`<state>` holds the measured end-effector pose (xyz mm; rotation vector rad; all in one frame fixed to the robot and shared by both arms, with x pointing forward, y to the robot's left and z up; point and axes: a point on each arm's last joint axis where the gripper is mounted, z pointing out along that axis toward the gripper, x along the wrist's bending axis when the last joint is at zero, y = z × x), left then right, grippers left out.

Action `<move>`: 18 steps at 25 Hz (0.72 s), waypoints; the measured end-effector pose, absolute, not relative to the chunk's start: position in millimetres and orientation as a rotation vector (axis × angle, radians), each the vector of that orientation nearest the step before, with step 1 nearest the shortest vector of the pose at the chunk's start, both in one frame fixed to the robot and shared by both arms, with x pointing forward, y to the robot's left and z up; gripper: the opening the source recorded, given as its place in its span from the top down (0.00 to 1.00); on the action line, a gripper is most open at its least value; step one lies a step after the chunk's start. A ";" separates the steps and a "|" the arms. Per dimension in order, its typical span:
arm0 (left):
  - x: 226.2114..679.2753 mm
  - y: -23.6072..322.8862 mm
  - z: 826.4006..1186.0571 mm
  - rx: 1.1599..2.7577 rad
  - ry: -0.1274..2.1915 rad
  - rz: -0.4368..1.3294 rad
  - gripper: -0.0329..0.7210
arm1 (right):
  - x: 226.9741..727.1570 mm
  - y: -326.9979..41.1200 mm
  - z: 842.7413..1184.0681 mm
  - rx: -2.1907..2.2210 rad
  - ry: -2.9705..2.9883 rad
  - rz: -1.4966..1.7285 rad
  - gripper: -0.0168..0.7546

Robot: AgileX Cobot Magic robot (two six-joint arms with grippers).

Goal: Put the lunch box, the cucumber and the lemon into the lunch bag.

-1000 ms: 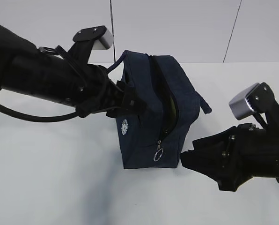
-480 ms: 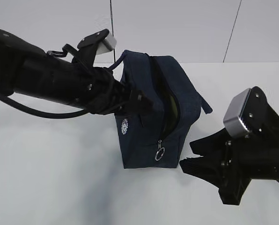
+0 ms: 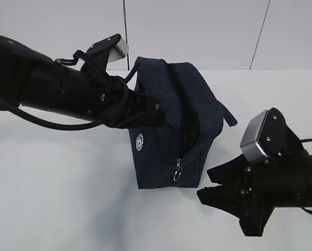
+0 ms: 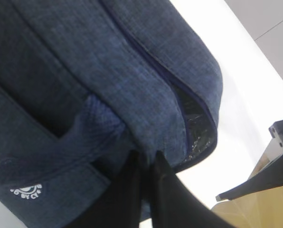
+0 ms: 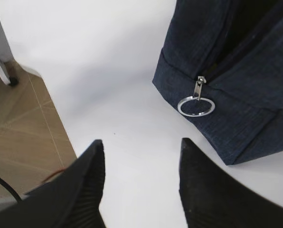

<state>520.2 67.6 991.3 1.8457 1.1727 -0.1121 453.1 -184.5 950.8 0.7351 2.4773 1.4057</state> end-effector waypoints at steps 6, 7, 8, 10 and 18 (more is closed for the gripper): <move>519.7 67.2 991.4 1.846 1.170 -0.120 0.96 | 464.5 -180.8 932.3 0.583 2.534 1.345 0.49; 519.7 67.2 991.4 1.846 1.170 -0.120 0.96 | 467.8 -179.4 928.3 0.578 2.547 1.347 0.49; 519.5 67.2 991.4 1.846 1.169 -0.122 0.96 | 471.1 -177.4 926.2 0.561 2.552 1.359 0.49; 519.5 67.1 991.4 1.846 1.169 -0.123 0.96 | 478.8 -173.7 921.0 0.535 2.563 1.380 0.49; 517.5 65.9 991.8 1.852 1.155 -0.151 0.96 | 508.0 -164.9 908.6 0.524 2.569 1.392 0.49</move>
